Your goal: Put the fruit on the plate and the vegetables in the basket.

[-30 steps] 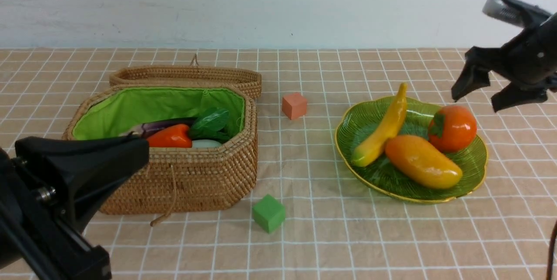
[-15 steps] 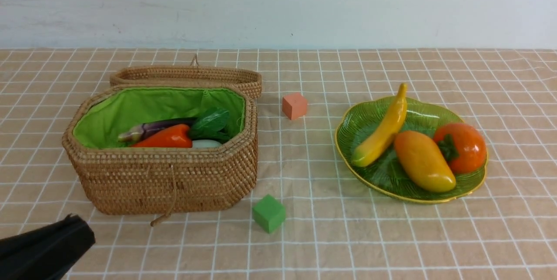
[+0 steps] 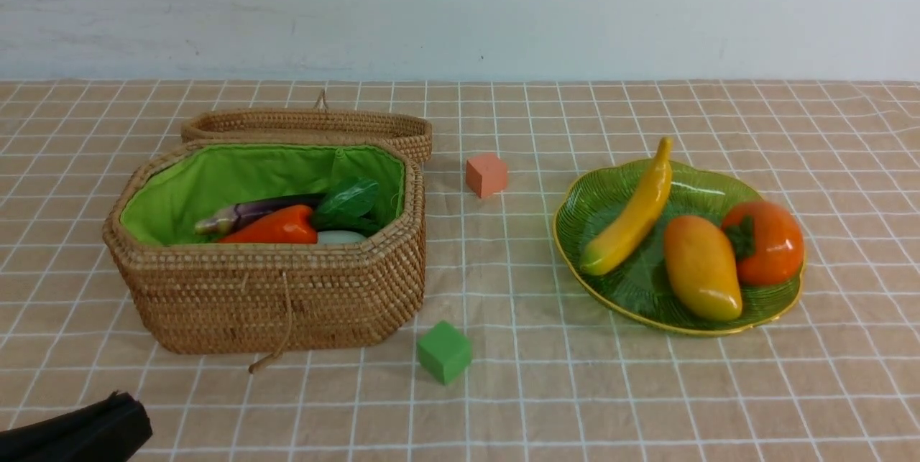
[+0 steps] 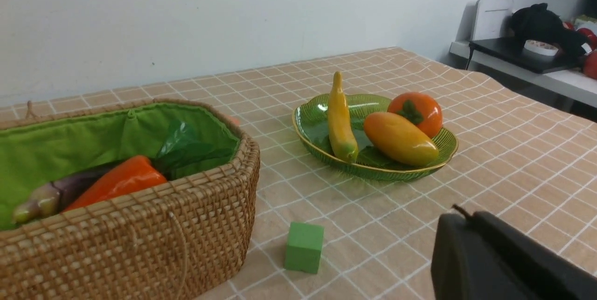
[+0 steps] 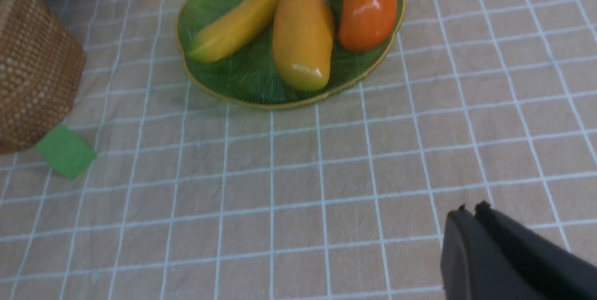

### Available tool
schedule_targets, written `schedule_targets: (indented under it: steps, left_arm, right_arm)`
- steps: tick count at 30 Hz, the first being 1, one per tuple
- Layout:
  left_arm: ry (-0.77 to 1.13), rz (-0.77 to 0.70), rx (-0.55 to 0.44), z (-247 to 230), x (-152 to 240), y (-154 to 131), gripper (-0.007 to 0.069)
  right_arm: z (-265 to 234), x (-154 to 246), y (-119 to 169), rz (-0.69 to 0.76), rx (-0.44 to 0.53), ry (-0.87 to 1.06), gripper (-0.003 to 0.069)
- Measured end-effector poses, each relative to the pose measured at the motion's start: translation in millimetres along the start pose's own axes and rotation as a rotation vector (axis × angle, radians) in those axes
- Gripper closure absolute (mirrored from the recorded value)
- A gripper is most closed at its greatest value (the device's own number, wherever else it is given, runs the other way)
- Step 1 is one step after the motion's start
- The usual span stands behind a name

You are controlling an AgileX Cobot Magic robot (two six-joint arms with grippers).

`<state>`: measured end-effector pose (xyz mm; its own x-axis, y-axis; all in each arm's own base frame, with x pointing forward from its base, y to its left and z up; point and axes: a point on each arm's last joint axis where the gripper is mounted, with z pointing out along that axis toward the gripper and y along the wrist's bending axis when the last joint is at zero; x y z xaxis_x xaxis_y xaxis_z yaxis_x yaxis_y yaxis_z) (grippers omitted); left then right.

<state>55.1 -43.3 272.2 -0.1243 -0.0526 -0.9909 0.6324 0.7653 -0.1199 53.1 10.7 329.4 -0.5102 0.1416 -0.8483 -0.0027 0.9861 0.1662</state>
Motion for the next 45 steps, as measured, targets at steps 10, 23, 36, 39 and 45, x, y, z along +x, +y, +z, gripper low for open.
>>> schedule_targets:
  steps: [10, 23, 36, 39, 45]
  left_arm:
    - [0.043, 0.0, -0.031, 0, 4, 3, 0.0634]
    - [0.054, 0.0, -0.039, 0, 5, 4, 0.0624]
    - [0.057, 0.0, -0.041, 0, 5, 4, 0.0611]
    - [0.059, 0.0, -0.042, 0, 6, 4, 0.0608]
    - [0.059, 0.0, -0.042, 0, 6, 4, 0.0603]
  right_arm:
    - [7, -1, -5, -0.016, 0.035, -0.095, 0.0624]
    - [18, 20, -15, -0.084, 0.08, -0.248, 0.0629]
    - [77, 130, -38, -0.068, 0.102, -0.254, 0.0676]
    - [77, 131, -37, -0.058, 0.1, -0.249, 0.0674]
    - [77, 131, -37, -0.055, 0.099, -0.246, 0.0671]
